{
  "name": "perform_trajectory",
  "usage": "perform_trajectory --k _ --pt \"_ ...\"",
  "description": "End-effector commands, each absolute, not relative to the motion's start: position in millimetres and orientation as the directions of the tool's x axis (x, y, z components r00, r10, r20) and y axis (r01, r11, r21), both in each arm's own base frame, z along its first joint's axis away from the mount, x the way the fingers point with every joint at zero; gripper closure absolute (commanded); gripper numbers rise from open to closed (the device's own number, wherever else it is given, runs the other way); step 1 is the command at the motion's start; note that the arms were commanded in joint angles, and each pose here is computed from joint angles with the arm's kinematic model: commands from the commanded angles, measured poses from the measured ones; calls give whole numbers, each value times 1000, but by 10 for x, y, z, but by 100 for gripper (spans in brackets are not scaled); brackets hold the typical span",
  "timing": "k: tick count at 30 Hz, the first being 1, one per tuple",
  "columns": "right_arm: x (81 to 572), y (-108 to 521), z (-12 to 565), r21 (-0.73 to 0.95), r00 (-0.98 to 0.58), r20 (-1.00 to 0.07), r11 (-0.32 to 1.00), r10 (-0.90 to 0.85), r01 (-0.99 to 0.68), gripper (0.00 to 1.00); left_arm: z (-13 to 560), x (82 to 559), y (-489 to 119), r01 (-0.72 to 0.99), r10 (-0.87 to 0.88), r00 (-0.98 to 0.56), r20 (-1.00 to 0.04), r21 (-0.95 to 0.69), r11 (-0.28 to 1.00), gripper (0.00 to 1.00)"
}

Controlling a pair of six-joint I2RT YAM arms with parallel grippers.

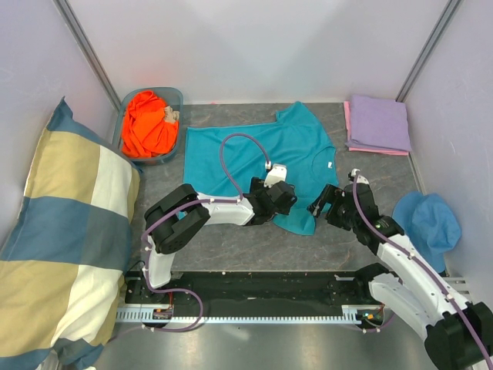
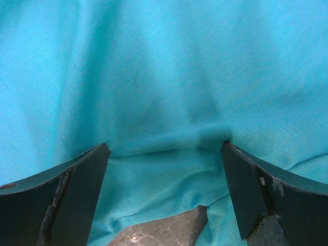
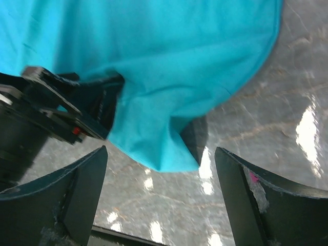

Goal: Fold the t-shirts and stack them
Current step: Grap the side of the flattened tshirt closest away from the robot with both arms

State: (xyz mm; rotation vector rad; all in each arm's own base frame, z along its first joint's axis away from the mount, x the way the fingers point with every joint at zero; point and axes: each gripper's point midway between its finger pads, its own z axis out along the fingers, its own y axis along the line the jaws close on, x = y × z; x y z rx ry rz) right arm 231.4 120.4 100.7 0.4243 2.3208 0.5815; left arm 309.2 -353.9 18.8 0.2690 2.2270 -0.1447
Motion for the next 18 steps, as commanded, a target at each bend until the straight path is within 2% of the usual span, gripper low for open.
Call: perform_trajectory --k 1,9,18 --pt "2133 1107 912 474 -730 -528 864 435 172 8 -189 2836 -3376 300 255 -683 -685 55 952 0" --pt "1931 1122 619 474 -776 -461 859 431 195 19 -172 2847 -3374 300 256 -680 -687 57 952 0" --pt "1917 1251 394 527 -792 -420 830 443 184 28 -167 2841 -3365 300 256 -680 -687 57 952 0"
